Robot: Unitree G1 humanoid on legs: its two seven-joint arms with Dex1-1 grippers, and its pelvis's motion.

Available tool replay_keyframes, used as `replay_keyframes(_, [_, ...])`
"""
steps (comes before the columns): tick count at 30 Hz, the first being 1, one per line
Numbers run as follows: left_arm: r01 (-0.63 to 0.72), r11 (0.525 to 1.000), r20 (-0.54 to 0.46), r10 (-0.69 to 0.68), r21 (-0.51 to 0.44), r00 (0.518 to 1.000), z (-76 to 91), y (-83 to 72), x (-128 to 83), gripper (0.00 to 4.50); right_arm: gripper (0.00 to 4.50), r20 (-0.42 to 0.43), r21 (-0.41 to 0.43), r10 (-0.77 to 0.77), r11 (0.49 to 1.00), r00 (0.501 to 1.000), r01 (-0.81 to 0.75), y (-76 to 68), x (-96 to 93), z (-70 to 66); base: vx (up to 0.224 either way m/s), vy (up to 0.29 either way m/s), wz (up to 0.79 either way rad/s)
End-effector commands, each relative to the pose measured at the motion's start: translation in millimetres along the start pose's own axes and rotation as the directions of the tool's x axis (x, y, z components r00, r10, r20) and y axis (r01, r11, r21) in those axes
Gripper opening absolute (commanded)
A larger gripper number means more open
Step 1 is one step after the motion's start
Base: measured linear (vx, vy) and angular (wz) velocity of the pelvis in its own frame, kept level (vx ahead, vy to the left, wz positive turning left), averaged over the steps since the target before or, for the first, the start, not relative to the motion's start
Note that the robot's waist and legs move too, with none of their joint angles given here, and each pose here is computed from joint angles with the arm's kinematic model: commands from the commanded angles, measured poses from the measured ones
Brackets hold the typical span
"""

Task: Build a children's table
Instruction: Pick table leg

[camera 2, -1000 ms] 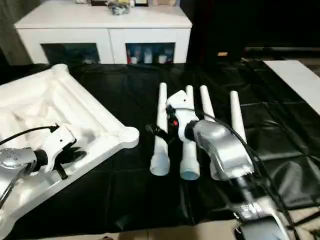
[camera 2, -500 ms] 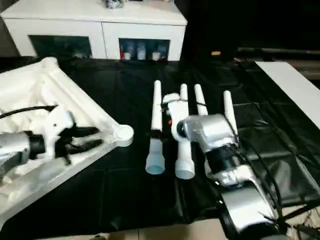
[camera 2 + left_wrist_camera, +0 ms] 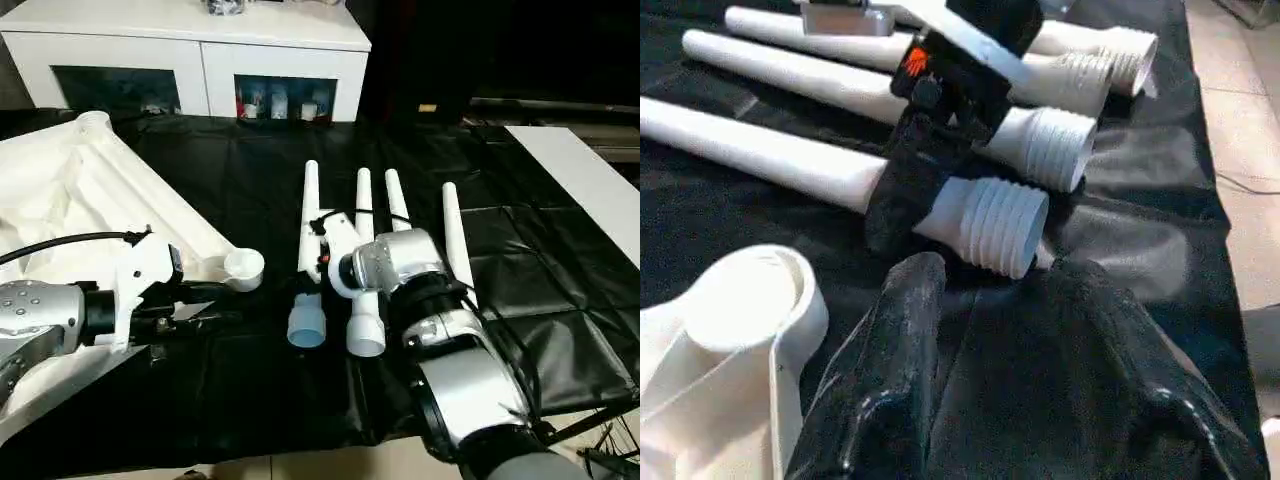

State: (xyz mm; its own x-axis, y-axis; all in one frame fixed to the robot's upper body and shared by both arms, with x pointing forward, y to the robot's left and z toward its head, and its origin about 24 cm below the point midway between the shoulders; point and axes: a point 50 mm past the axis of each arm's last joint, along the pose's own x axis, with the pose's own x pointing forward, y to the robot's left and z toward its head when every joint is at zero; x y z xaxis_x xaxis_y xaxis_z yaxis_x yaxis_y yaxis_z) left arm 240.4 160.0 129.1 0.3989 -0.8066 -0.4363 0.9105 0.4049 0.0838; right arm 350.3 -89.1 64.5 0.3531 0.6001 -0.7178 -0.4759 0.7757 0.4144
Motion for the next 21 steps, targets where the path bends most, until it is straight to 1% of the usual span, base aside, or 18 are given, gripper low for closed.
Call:
replay_keyframes(1, [0.016,1.000,-0.011,-0.016,0.011,1.000,1.4,-4.2,1,1.98,3.67,-0.030,0.022,0.012,1.000,0.999,-0.011,-2.2,3.4,-6.1,0.000,0.000,0.00])
replay_keyframes(2, [0.015,1.000,-0.014,-0.015,0.012,1.000,1.4,-4.0,1,1.98,3.57,-0.037,0.024,0.014,1.000,0.999,-0.013,-2.5,4.8,-8.0,0.000,0.000,0.00])
replay_keyframes(3, [0.015,1.000,-0.015,-0.015,0.013,1.000,1.8,-4.0,1,1.98,3.57,-0.044,0.023,0.010,1.000,0.999,-0.009,-3.3,6.0,-9.6,0.000,0.000,0.00])
replay_keyframes(4, [0.015,1.000,-0.015,-0.015,0.013,1.000,1.8,-4.0,1,1.98,3.43,-0.044,0.023,0.010,1.000,0.999,-0.009,-3.3,6.0,-9.6,0.000,0.000,0.00])
replay_keyframes(6, [0.016,1.000,-0.017,-0.016,0.013,1.000,3.0,-3.4,1,1.98,3.29,-0.055,0.030,0.006,1.000,0.998,-0.004,-5.2,8.2,-13.0,0.000,0.000,0.00])
replay_keyframes(8, [0.015,1.000,-0.018,-0.015,0.011,1.000,3.3,-3.2,1,1.98,3.01,-0.057,0.044,0.014,0.999,0.998,-0.012,-5.7,8.5,-14.1,0.000,0.000,0.00])
replay_keyframes(9, [0.014,1.000,-0.019,-0.014,0.010,1.000,3.3,-2.9,1,1.98,3.01,-0.060,0.054,0.021,0.998,0.998,-0.018,-6.0,9.0,-15.0,0.000,0.000,0.00])
replay_keyframes(11, [0.017,1.000,-0.021,-0.016,0.003,1.000,2.8,-2.9,1,1.98,2.86,-0.072,0.059,0.018,0.998,0.997,-0.013,-8.1,10.5,-18.3,0.000,0.000,0.00])
replay_keyframes(13, [0.018,1.000,-0.023,-0.018,0.001,1.000,2.5,-2.8,1,1.98,2.61,-0.084,0.057,0.010,0.998,0.996,-0.005,-10.1,11.8,-21.5,0.000,0.000,0.00])
replay_keyframes(16, [0.017,1.000,-0.024,-0.017,0.001,1.000,2.5,-2.6,2,1.98,2.43,-0.095,0.067,0.004,0.998,0.995,0.002,-12.7,13.2,-26.0,0.000,0.000,0.00])
replay_keyframes(17, [0.017,1.000,-0.024,-0.017,0.002,1.000,2.7,-2.5,2,1.98,2.43,-0.097,0.072,0.003,0.997,0.995,0.004,-13.4,13.4,-26.9,0.000,0.000,0.00])
replay_keyframes(18, [0.016,1.000,-0.022,-0.016,0.002,1.000,3.0,-2.3,1,1.98,2.24,-0.097,0.076,0.003,0.997,0.995,0.004,-14.1,13.5,-27.6,0.000,0.000,0.00])
replay_keyframes(21, [0.000,1.000,-0.021,0.000,0.001,1.000,3.5,-0.6,0,1.98,2.08,-0.077,0.099,0.005,0.995,0.997,0.002,-15.0,12.4,-25.5,0.000,0.000,0.00])
